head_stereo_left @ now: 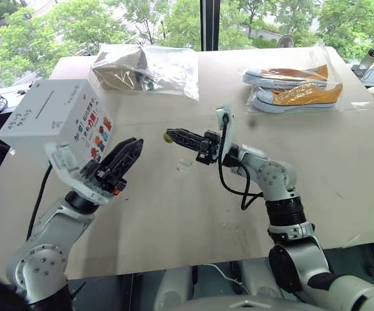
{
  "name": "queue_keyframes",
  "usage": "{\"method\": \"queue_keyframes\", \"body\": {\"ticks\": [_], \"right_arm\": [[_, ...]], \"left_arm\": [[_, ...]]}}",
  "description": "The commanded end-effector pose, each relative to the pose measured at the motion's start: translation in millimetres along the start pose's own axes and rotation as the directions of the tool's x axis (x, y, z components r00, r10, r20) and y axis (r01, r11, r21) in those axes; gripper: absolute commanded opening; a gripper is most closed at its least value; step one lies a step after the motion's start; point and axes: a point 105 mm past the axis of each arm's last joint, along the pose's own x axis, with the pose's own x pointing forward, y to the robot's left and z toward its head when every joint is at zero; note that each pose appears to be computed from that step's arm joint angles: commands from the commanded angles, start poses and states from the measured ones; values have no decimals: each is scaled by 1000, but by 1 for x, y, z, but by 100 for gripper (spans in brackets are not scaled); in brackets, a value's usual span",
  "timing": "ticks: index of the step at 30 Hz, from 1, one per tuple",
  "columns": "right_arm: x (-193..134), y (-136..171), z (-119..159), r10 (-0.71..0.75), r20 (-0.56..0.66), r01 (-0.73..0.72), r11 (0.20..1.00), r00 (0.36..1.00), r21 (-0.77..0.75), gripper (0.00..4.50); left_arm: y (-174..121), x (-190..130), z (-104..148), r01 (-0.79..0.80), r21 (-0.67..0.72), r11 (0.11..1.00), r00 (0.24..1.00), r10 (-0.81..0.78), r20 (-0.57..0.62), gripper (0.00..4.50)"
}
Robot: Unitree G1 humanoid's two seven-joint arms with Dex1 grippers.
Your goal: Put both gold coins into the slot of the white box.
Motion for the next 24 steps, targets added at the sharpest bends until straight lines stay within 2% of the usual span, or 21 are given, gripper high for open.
{"method": "queue_keyframes", "body": {"ticks": [1,8,16,17,19,20,21,24], "right_arm": [[16,34,14,144,44,-144,990,989,9,5],[15,46,12,212,20,-212,977,977,2,5],[14,50,9,231,7,-231,973,973,1,5],[14,50,8,231,4,-231,973,973,2,0],[14,50,7,230,0,-230,973,973,2,0],[14,50,7,229,-1,-229,973,973,4,0],[14,50,7,228,-2,-228,974,974,4,0],[14,49,6,226,-5,-226,974,974,9,0]], "left_arm": [[-11,5,3,58,-21,998,998,-57,31,193],[-28,16,-15,160,-106,981,987,-159,17,193],[-32,17,-18,191,-147,970,981,-188,36,193],[-32,16,-17,196,-149,969,981,-192,40,143],[-32,16,-16,202,-150,968,979,-197,45,88],[-32,16,-15,208,-152,966,978,-202,54,31],[-33,16,-13,215,-155,964,976,-207,63,3],[-34,16,-11,230,-160,960,972,-220,79,3]]}}
